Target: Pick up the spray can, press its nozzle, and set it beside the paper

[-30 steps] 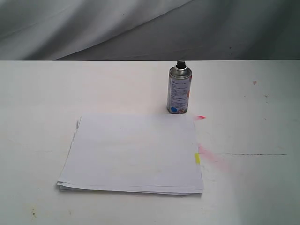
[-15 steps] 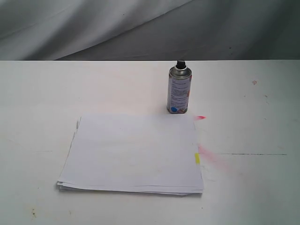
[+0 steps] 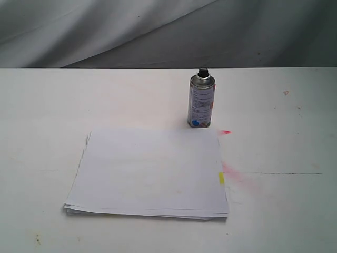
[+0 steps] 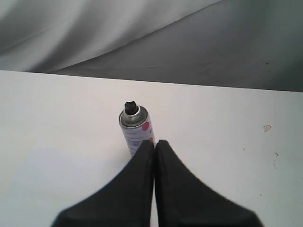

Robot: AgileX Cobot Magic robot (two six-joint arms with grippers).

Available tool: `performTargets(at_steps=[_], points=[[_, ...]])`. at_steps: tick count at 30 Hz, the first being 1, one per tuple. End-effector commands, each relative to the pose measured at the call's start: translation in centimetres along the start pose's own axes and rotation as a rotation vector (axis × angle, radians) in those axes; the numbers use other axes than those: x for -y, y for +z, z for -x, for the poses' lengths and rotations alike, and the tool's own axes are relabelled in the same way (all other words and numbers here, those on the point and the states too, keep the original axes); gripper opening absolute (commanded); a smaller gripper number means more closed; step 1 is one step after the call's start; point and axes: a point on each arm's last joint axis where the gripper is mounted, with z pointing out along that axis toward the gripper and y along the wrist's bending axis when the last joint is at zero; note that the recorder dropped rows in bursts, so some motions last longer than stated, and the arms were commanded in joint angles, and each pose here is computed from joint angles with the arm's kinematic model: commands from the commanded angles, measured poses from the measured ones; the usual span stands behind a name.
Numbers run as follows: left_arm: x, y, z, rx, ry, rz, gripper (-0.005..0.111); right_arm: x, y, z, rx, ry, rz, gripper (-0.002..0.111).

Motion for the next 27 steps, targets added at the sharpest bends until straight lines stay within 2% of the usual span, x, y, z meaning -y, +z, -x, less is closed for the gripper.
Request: performTargets(at_steps=[1, 6, 13, 17, 23, 27], points=[[0.0, 0.0, -0.1, 0.000, 0.000, -0.005, 0.000, -0.9, 3.3, 1.0, -0.045, -0.042, 0.040, 0.000], [0.0, 0.0, -0.1, 0.000, 0.000, -0.005, 0.000, -2.1, 8.1, 0.0, -0.093, -0.143, 0.084, 0.000], [0.0, 0.0, -0.1, 0.000, 0.000, -0.005, 0.000, -3.3, 14.5, -2.3, -0.121, -0.165, 0.099, 0.000], [0.0, 0.0, -0.1, 0.000, 0.000, -0.005, 0.000, -4.0, 16.6, -4.7, -0.079, -0.179, 0.111, 0.000], [0.0, 0.0, -0.1, 0.000, 0.000, -0.005, 0.000, -3.1, 17.9, -9.7, -0.008, -0.127, 0.079, 0.000], [0.0, 0.0, -0.1, 0.000, 0.000, -0.005, 0.000, -2.5, 18.8, -11.9, 0.067, -0.121, 0.068, 0.000]])
